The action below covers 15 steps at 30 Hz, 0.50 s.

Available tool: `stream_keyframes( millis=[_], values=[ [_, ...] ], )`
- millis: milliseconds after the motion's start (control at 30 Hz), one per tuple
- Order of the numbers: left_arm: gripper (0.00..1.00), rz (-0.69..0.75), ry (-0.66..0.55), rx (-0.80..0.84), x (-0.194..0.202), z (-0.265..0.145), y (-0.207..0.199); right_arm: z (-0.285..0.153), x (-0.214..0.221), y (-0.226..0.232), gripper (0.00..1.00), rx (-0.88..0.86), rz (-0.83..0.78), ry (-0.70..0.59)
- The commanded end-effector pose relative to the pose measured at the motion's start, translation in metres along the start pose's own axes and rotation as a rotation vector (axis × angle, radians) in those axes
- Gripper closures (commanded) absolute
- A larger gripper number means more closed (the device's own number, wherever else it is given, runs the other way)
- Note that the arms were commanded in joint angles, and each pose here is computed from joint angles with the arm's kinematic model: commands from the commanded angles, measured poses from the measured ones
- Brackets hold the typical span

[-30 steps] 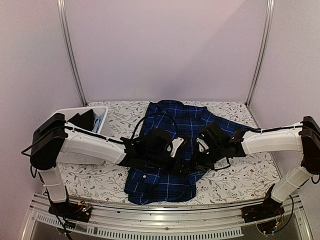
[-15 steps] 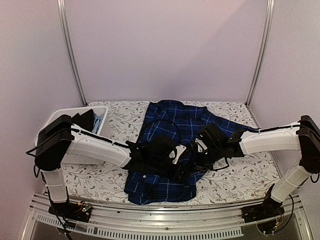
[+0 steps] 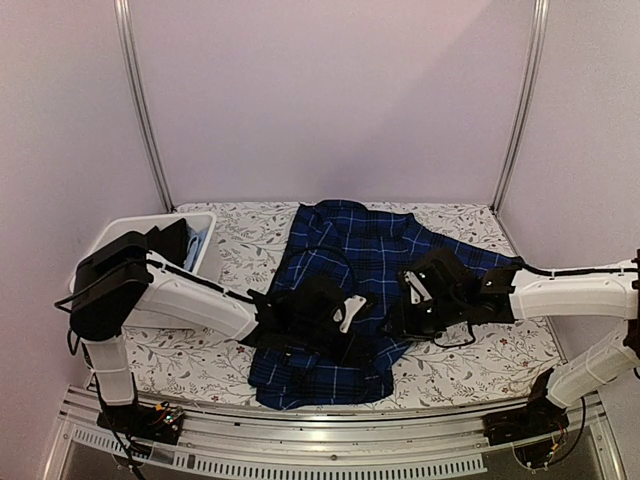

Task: Fold and stack the long sleeve shirts
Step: Adjust the corner of the shirt at the corner of the board.

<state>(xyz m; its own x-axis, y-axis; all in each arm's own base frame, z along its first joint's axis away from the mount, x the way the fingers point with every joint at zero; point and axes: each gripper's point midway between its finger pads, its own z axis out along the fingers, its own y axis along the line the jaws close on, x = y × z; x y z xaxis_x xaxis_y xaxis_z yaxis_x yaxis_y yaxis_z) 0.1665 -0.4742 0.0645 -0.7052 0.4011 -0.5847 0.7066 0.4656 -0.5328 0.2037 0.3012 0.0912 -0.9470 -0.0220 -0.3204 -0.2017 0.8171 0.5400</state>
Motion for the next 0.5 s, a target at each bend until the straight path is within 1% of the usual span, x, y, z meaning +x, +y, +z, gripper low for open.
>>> stream_keyframes(
  millis=[0,200,333,467],
  values=[
    [1.00,-0.025,-0.065,0.105,-0.019,-0.011,-0.012,-0.015,0.018,-0.008,0.58,0.085,-0.142,-0.070],
    [1.00,-0.054,-0.090,0.193,-0.026,-0.019,-0.018,-0.010,0.050,-0.007,0.58,0.146,-0.273,-0.071],
    [1.00,-0.066,-0.094,0.228,-0.028,-0.021,-0.020,-0.002,0.053,-0.012,0.58,0.235,-0.320,-0.072],
    [1.00,-0.068,-0.090,0.256,-0.027,-0.023,-0.024,0.002,0.049,-0.010,0.57,0.274,-0.338,-0.098]
  ],
)
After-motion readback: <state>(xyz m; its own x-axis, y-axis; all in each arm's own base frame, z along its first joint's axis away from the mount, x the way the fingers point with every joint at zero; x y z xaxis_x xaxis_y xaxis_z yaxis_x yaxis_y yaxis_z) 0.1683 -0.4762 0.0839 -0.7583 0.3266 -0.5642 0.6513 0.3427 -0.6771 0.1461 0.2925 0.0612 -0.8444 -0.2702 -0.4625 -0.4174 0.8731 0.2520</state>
